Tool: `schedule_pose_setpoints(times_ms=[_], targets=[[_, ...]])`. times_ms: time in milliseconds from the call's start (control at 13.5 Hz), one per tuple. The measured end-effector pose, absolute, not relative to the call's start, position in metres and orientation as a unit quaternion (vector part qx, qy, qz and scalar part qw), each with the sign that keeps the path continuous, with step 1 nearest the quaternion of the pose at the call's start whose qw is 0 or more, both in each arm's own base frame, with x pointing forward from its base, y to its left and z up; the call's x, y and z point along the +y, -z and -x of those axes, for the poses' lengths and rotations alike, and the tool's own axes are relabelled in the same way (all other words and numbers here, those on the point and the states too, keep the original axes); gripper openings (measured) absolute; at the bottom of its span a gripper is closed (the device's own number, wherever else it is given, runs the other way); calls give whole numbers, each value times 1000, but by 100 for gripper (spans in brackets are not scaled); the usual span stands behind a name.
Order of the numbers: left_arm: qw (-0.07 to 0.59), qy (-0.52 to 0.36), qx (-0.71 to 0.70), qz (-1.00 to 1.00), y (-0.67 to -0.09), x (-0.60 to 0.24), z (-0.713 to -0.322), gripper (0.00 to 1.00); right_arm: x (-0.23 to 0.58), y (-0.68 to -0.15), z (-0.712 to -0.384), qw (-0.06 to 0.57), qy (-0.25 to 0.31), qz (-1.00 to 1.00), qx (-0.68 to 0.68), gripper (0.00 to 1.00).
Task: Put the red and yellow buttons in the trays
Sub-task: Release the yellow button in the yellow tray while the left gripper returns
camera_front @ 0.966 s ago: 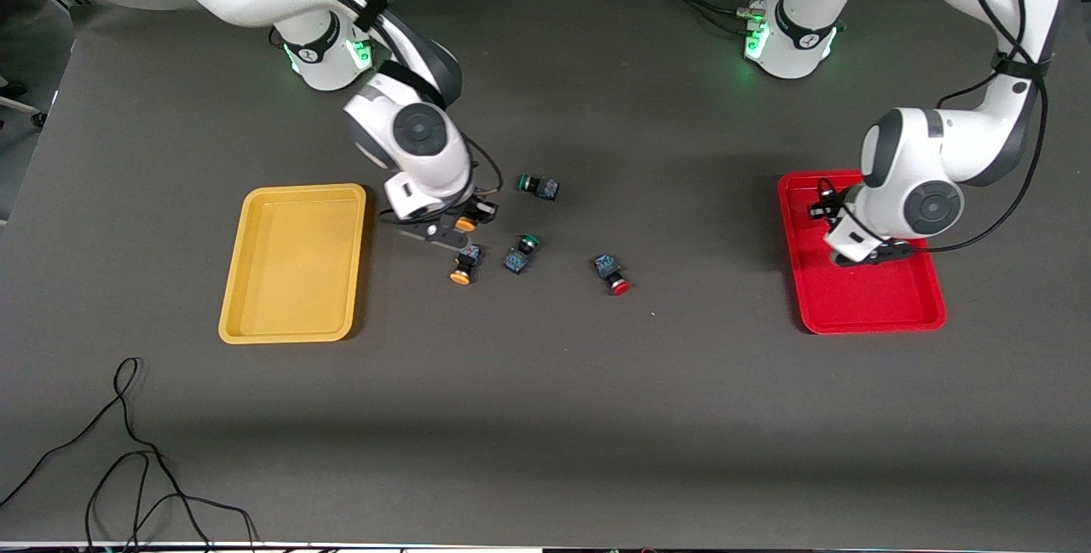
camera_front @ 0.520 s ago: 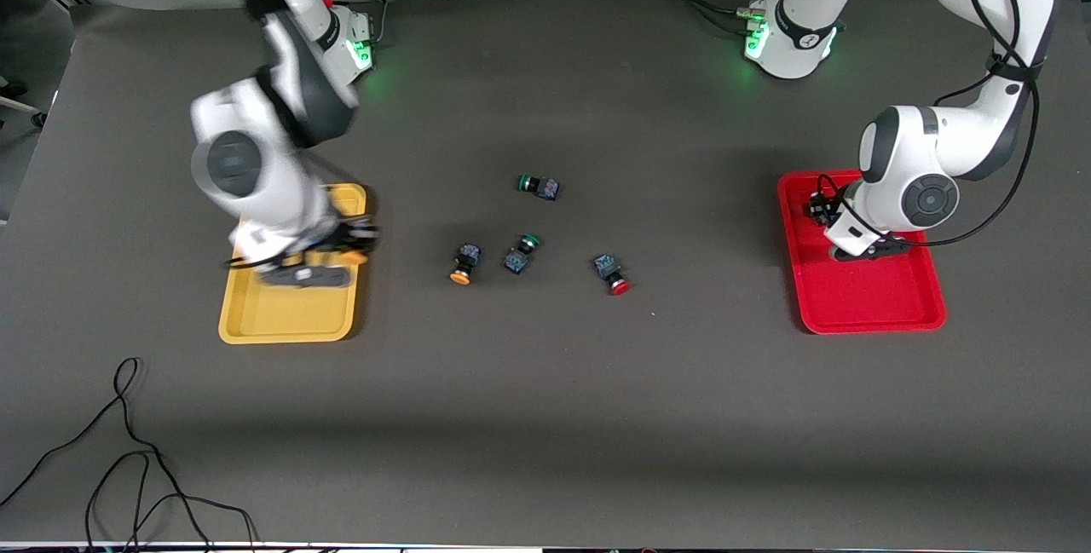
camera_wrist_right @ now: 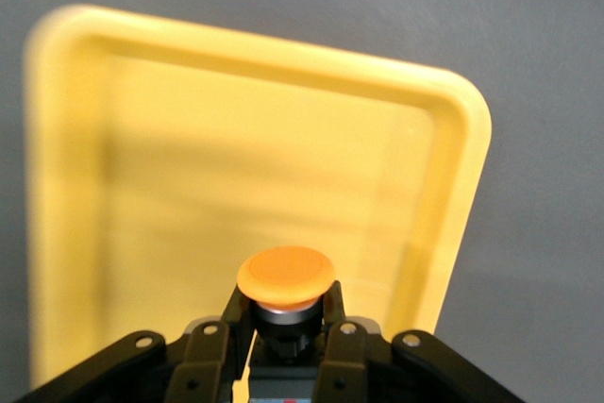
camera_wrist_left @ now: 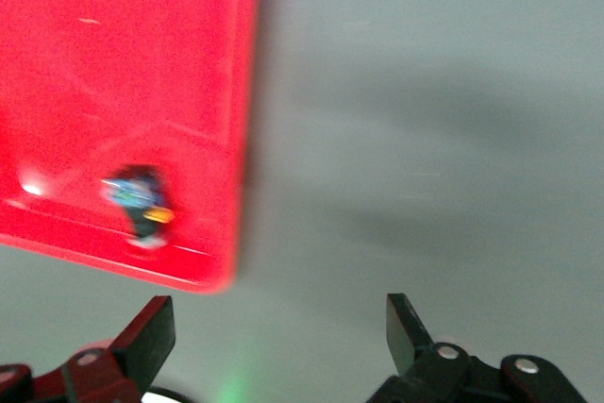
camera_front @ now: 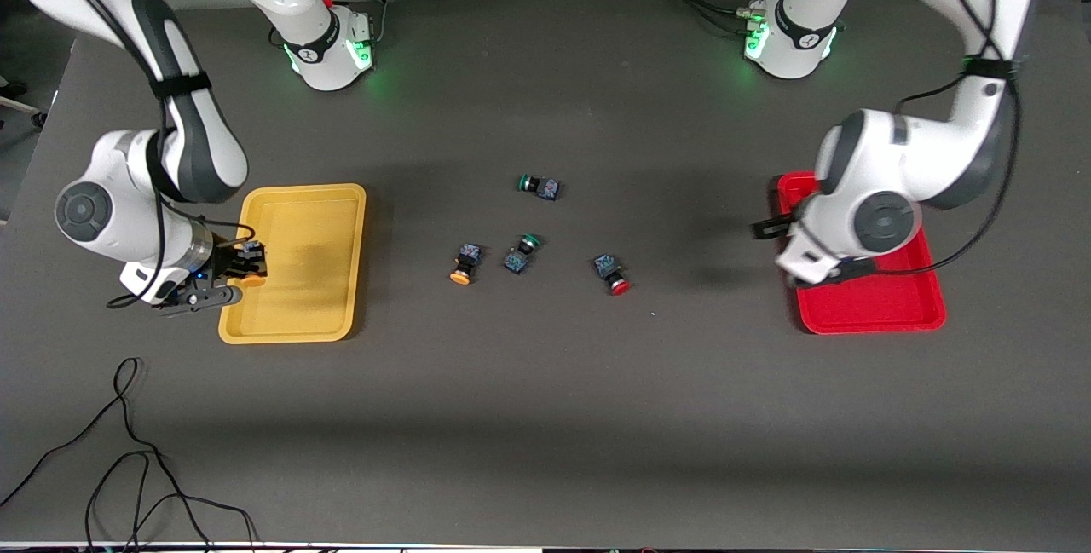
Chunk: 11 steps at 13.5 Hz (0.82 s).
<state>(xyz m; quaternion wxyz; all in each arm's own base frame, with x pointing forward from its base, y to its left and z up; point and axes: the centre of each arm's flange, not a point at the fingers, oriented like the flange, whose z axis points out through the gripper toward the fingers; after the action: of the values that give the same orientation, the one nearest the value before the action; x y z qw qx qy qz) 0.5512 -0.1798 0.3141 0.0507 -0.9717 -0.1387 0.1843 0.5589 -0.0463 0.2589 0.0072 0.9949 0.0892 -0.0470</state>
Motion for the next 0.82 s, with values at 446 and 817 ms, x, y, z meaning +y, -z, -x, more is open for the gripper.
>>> schedule_pose_setpoints(times_ms=[446, 817], targets=[[26, -169, -283, 944, -255, -386, -590, 100, -55, -201, -561, -3, 70, -995, 77, 49], [-10, -149, -316, 937, -211, -420, -579, 100, -17, -293, -594, -17, 95, -995, 33, 99]])
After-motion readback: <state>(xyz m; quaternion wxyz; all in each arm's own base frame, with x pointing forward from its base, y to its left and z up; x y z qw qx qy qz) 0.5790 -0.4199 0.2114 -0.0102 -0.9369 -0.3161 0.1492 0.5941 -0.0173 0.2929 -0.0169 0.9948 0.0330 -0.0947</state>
